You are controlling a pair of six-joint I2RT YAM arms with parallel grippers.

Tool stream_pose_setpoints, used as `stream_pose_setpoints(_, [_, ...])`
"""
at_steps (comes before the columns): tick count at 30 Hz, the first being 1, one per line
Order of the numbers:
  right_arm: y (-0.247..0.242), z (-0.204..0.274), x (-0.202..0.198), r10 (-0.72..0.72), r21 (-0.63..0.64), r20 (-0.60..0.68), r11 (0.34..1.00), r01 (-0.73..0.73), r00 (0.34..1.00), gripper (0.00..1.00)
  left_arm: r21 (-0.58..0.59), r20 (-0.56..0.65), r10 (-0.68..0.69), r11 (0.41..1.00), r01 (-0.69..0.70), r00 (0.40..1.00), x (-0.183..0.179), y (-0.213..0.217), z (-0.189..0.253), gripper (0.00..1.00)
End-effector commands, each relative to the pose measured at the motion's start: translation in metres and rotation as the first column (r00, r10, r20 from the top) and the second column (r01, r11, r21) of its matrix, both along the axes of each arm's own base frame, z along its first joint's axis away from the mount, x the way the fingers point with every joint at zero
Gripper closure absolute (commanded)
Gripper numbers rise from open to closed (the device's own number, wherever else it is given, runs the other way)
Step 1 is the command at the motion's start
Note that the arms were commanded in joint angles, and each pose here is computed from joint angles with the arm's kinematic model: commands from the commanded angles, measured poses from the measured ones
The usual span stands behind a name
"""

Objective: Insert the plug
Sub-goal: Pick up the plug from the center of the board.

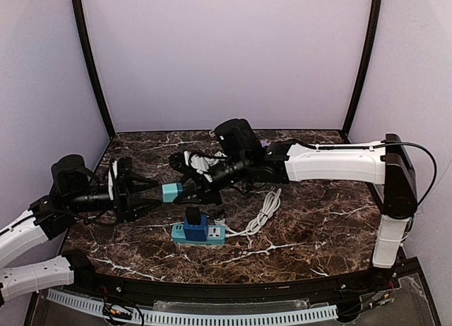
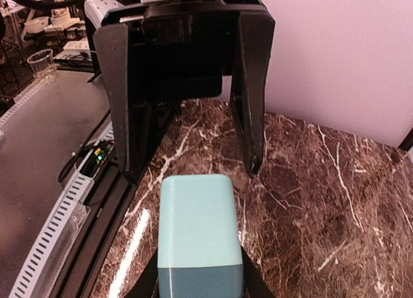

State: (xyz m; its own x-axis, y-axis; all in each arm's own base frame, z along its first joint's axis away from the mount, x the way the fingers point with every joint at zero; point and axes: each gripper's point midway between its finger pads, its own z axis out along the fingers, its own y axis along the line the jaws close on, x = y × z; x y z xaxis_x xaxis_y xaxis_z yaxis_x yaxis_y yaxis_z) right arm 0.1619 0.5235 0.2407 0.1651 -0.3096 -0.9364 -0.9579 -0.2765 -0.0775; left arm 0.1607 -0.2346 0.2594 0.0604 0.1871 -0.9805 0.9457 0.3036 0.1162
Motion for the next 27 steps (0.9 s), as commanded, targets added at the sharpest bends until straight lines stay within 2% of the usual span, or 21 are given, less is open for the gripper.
stream_pose_setpoints(1, [-0.010,-0.003,0.005,-0.063,-0.094,0.119,0.993,0.074,0.991,1.00,0.112,-0.046,0.072,0.991,-0.067,0.996,0.012,0.007,-0.021,0.46])
stream_pose_setpoints(6, [-0.002,-0.004,0.003,-0.052,-0.097,0.142,0.993,0.067,0.989,1.00,0.104,-0.101,0.089,0.991,-0.078,0.991,0.015,0.000,-0.022,0.42])
stream_pose_setpoints(12, [0.008,0.000,-0.006,-0.012,-0.076,0.143,0.997,0.023,0.990,1.00,0.098,-0.078,0.098,0.991,-0.090,0.992,0.019,-0.004,-0.023,0.43])
stream_pose_setpoints(17, [0.012,-0.002,-0.010,0.012,-0.074,0.146,0.997,-0.001,0.989,1.00,0.086,-0.049,0.062,0.995,-0.057,0.997,0.015,-0.009,-0.020,0.52])
stream_pose_setpoints(24, [0.014,-0.010,-0.005,0.002,-0.094,0.154,0.996,0.013,0.988,1.00,0.074,-0.030,0.009,0.997,-0.007,1.000,0.007,-0.012,-0.018,0.54])
stream_pose_setpoints(25, [0.015,-0.010,-0.005,0.000,-0.094,0.153,0.995,0.014,0.988,1.00,0.075,-0.026,0.009,0.997,-0.007,1.000,0.007,-0.012,-0.018,0.56])
stream_pose_setpoints(27, [0.015,-0.009,-0.006,0.002,-0.091,0.151,0.996,0.012,0.988,1.00,0.080,-0.023,0.011,0.997,-0.009,1.000,0.008,-0.012,-0.020,0.67])
